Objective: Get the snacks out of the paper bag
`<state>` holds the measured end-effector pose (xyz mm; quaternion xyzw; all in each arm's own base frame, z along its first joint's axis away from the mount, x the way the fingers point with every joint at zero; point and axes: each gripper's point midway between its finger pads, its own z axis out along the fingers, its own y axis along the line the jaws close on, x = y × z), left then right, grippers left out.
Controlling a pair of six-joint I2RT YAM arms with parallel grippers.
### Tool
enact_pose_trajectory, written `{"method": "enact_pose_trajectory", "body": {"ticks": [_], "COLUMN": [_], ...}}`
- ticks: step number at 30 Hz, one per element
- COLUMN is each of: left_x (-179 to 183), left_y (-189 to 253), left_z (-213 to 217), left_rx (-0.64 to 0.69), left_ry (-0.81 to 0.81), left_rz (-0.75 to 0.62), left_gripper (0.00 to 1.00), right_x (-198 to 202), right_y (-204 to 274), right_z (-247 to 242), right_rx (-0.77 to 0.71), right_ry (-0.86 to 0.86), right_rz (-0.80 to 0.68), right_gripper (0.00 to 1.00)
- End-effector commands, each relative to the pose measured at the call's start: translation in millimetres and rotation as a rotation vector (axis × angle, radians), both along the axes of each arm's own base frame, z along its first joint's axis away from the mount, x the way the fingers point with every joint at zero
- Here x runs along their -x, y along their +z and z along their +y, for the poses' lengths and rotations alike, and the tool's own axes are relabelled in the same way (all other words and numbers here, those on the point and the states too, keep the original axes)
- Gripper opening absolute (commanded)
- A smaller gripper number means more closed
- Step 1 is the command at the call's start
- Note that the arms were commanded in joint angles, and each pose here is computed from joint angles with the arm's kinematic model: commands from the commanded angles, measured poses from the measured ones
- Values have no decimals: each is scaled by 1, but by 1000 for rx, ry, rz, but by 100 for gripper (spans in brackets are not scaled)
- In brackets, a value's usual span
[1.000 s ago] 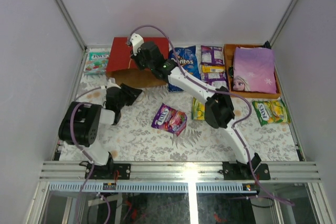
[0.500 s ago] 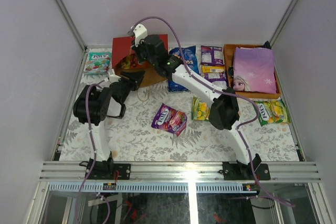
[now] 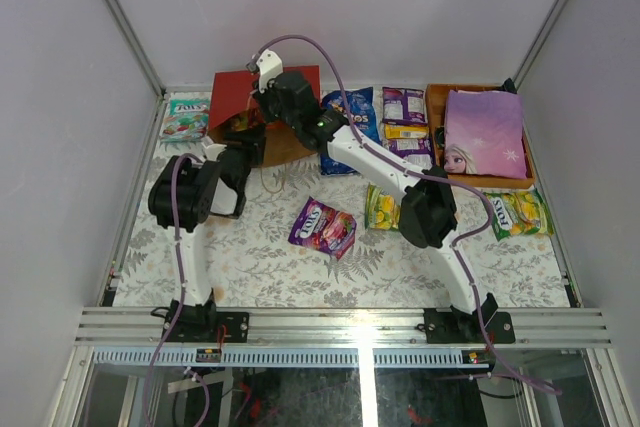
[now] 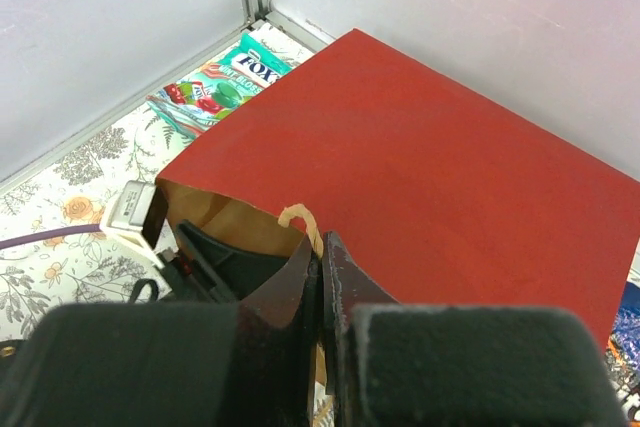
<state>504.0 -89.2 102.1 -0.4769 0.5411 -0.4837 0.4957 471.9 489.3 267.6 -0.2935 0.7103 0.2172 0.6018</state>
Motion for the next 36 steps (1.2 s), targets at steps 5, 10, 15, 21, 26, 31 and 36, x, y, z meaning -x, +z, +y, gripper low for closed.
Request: {"method": "enact_pose_trajectory", "body": {"ticks": [5,10,15,21,26,31,36], "left_x": [-36,-45,-46,-32,-22,-28,-45], "left_y": [-24,-37,-56,-65,-46,-47,-63], "left_z": [-4,-13,-17,-16,-15,-18,-25], "left_rx": [15,-4,1,-27,-70,-81,-76], "left_ry": [212,302,370,430,432,430,428], "left_rz": [191,297,395,462,432,440,456], "left_gripper": [57,58,59,59,59,59,59], "right_x": [14,18,22,26,28,29,30], "right_y": [82,86,85,84,86,85,85], "right_z": [-18,-24,-28,-35,-36,-35,-37], "right_rx": [-156,-162,-161,-153,-158,-168,-165], "right_ry": [-13,-14,-16,-22,-22,-12,-16], "right_rz": [-79,-85,-83,-89,-92,-82,-83], "right_gripper": [0,0,0,0,0,0,0]}}
